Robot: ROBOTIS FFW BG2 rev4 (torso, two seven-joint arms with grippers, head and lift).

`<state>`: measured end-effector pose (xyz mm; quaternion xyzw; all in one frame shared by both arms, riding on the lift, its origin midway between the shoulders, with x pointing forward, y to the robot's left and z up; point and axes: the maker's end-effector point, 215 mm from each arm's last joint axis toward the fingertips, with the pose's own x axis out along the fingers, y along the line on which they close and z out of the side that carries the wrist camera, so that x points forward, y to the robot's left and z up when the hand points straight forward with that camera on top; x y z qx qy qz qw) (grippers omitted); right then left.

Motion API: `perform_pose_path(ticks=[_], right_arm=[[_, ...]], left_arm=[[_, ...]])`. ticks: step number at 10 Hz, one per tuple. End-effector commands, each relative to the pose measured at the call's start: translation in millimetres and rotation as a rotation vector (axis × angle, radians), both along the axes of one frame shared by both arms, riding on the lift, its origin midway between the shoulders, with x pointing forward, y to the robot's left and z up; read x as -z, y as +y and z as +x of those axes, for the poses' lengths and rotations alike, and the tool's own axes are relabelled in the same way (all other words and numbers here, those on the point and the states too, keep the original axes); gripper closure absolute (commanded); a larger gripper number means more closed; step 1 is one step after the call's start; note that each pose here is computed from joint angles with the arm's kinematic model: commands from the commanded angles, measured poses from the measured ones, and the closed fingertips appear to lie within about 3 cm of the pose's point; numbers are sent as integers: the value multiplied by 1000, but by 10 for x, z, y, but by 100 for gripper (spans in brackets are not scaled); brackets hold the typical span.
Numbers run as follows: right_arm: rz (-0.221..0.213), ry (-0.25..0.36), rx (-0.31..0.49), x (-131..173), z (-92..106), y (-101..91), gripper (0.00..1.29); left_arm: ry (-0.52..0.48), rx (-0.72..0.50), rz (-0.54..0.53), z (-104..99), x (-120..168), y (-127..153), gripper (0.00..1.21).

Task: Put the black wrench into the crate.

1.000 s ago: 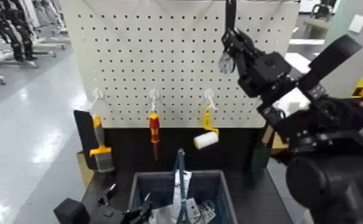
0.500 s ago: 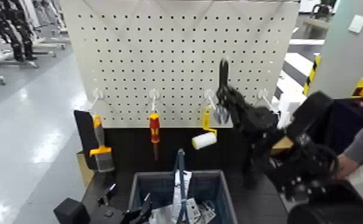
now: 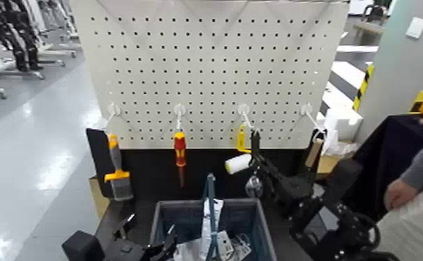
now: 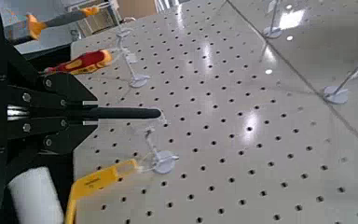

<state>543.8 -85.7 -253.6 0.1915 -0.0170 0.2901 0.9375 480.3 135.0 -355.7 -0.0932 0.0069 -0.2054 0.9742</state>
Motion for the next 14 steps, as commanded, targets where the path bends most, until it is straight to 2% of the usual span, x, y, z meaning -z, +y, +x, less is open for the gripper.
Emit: perform_pose_path(ticks=[1,3,7,14], right_arm=[[-17,103,-28,500,-65,54,112],[-46,170,-47,836,-118,78,112],[-103,263,-82,1206,-213,122,112],[-123,329,-98,1550,-292,137,112]], left_arm=[[-3,-3,-2,7,-12,11,11],[-3,-3,-1,7,-11,11,11],[-3,-1,-1,5,-11,2,11],[-4,-1,1,15,-16,6,11]])
